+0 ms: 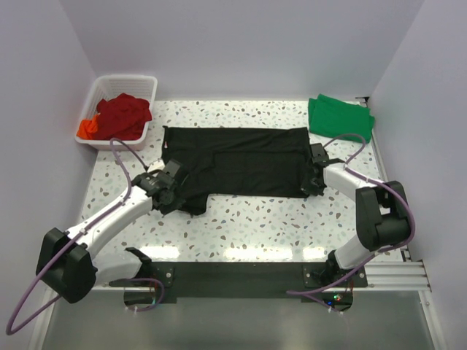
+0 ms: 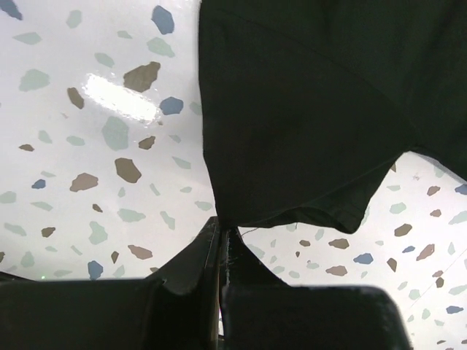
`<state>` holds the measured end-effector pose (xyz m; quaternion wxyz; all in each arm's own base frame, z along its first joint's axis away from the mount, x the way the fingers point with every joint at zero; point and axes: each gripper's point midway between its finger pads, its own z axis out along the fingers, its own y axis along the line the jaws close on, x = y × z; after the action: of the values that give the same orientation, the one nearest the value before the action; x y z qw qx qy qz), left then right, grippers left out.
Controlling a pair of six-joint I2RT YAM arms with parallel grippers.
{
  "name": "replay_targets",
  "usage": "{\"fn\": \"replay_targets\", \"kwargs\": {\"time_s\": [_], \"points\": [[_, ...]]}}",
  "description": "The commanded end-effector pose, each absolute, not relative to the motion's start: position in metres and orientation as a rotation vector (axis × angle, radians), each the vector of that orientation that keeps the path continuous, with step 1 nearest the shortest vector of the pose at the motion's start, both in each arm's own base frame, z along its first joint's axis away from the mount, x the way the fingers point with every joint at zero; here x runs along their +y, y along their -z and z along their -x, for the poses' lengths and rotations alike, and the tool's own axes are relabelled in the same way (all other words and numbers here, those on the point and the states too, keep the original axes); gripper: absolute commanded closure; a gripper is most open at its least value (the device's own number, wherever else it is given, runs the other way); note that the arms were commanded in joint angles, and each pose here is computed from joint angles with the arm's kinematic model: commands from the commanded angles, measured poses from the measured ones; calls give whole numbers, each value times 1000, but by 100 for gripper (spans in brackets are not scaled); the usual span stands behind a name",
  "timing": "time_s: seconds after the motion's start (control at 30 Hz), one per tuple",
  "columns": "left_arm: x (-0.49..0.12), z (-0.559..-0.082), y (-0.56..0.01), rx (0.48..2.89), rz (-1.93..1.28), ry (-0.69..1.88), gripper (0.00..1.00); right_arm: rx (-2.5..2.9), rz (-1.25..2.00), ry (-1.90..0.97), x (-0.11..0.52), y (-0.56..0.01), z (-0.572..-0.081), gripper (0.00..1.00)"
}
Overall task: Fold and stack the t-shirts
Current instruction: Fold the tshirt
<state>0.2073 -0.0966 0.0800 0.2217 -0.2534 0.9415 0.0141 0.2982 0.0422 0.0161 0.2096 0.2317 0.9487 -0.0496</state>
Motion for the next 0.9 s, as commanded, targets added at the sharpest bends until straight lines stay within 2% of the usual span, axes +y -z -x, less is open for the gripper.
{"fn": "replay_targets", "kwargs": {"time_s": [0.0, 0.2, 0.5, 0.87], "points": [[-82, -214, -110, 2472, 774, -61, 100, 2640, -654, 203, 32, -23, -285, 100], [-77, -217, -129, 2390, 809, -25, 100, 2618, -647, 177, 33, -35, -283, 100], [-93, -238, -133, 2405, 754, -1, 100, 2575, -638, 103, 42, -61, -305, 100], [-102, -284, -137, 2399, 719, -156, 100, 2537, -673, 80, 49, -80, -334, 100]]}}
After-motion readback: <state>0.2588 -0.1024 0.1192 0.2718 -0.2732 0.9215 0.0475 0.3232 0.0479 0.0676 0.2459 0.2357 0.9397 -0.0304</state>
